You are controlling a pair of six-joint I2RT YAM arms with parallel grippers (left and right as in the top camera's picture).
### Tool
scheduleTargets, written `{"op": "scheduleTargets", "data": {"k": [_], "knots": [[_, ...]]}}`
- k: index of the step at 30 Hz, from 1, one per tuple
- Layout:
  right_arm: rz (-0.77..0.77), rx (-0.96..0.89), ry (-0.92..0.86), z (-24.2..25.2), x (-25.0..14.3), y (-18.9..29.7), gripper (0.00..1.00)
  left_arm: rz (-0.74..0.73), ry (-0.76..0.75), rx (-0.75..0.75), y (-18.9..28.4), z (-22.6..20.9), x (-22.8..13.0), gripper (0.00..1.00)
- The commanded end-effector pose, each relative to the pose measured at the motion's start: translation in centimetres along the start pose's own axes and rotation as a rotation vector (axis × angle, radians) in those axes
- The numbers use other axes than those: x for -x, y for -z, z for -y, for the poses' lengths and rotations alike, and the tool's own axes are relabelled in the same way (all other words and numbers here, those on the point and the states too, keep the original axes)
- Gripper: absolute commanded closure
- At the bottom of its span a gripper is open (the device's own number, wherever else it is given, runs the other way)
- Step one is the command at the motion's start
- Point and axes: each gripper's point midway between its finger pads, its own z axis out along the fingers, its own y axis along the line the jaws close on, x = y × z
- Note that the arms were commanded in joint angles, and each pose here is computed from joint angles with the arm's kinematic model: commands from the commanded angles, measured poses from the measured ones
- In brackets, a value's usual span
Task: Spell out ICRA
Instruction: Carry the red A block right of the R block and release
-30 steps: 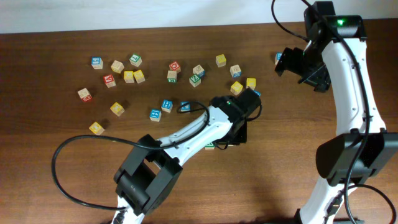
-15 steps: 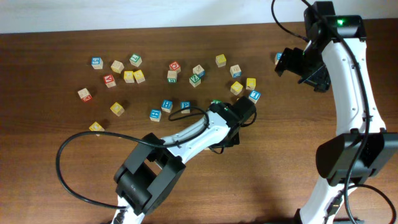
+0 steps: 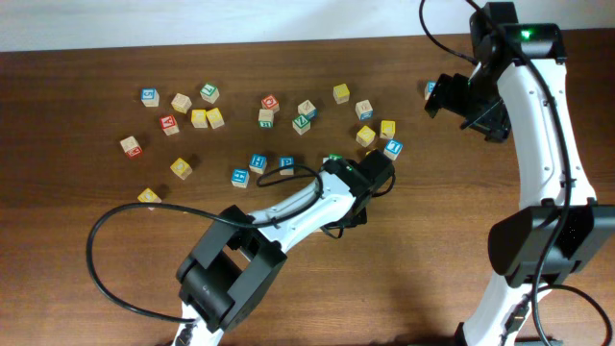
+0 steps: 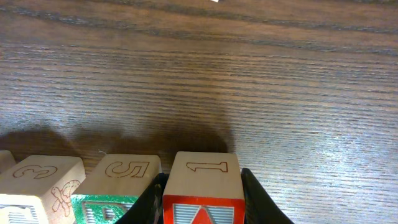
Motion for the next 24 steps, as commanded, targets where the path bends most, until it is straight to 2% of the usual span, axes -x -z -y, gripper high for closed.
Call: {"op": "scheduleTargets", "data": {"k": [1,7,15,19,24], "knots": [[0.024,0.002,-0.014,0.4,0.2,0.8,0.02,0.008,0.007,0.031,-0.4,-0.6,0.0,0.76],[0.024,0.002,-0.014,0.4,0.2,0.8,0.02,-0.001,0.015,0.077,-0.5,-2.0,0.2,0.75],[0.024,0.002,-0.014,0.4,0.2,0.8,0.02,-0.021,-0.007,0.005,-0.5,-0.5,0.0,0.73],[0.024,0.002,-0.014,0.4,0.2,0.8,0.02,-0.032,-0.027,-0.003,-0.5,-0.4,-0.2,0.67],[0.024,0.002,-0.014,0.4,0.2,0.8,0.02,-0.031,-0.026,-0.004,-0.5,-0.4,-0.1,0.67]]}}
